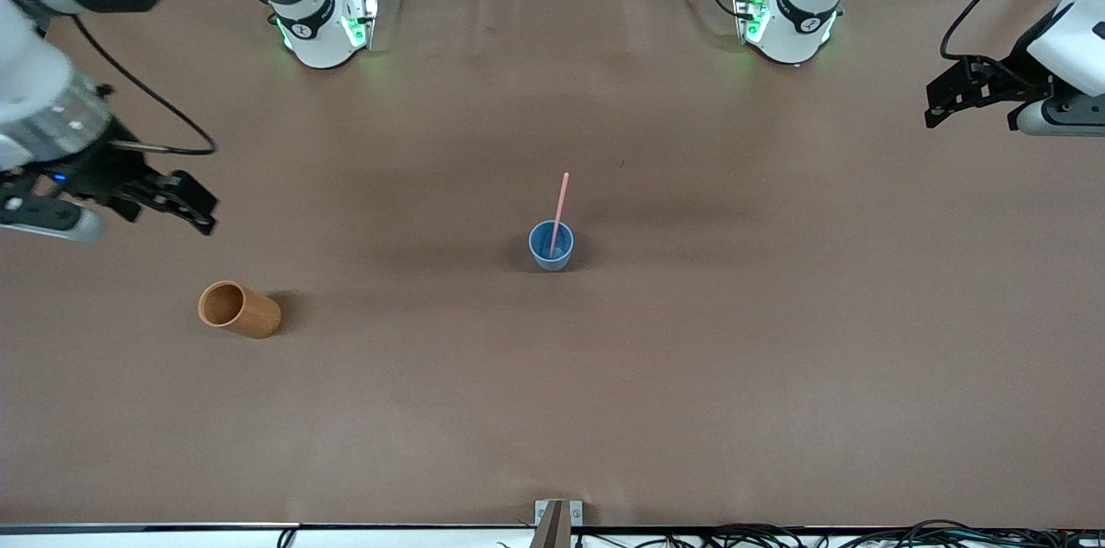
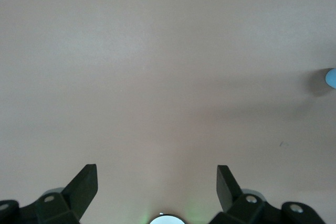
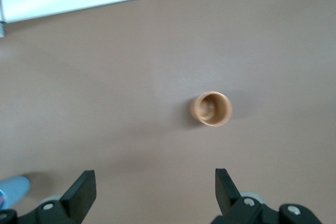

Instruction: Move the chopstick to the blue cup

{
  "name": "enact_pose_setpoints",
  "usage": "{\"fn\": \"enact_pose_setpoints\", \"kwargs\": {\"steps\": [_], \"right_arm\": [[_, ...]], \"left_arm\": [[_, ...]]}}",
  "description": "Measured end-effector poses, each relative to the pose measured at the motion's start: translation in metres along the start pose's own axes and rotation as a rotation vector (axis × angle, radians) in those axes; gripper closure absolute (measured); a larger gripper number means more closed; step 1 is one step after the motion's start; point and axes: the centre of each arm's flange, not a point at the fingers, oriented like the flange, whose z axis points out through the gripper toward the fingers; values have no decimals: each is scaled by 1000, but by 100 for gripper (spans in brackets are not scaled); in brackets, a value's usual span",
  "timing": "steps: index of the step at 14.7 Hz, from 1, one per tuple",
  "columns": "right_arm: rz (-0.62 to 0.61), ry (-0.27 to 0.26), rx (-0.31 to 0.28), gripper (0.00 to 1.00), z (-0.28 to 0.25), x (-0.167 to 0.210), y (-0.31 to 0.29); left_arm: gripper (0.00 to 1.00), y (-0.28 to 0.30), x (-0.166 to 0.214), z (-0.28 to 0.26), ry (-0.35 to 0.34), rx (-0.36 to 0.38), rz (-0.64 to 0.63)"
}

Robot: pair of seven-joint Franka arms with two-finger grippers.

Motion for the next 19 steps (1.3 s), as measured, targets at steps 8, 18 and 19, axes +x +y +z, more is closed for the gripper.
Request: {"fn": "enact_pose_setpoints", "kwargs": {"steps": [8,18,19], "right_arm": [[-83,-74,-22,0,-34,-23,114],[-115,-137,21,0,-59,-31,138],[-116,-141,22,0,-57,-30,138]], "left_arm": [[0,0,0,0,0,0,1],[0,0,0,-3,6,0,-1],[0,0,0,-3,6,0,-1]]}}
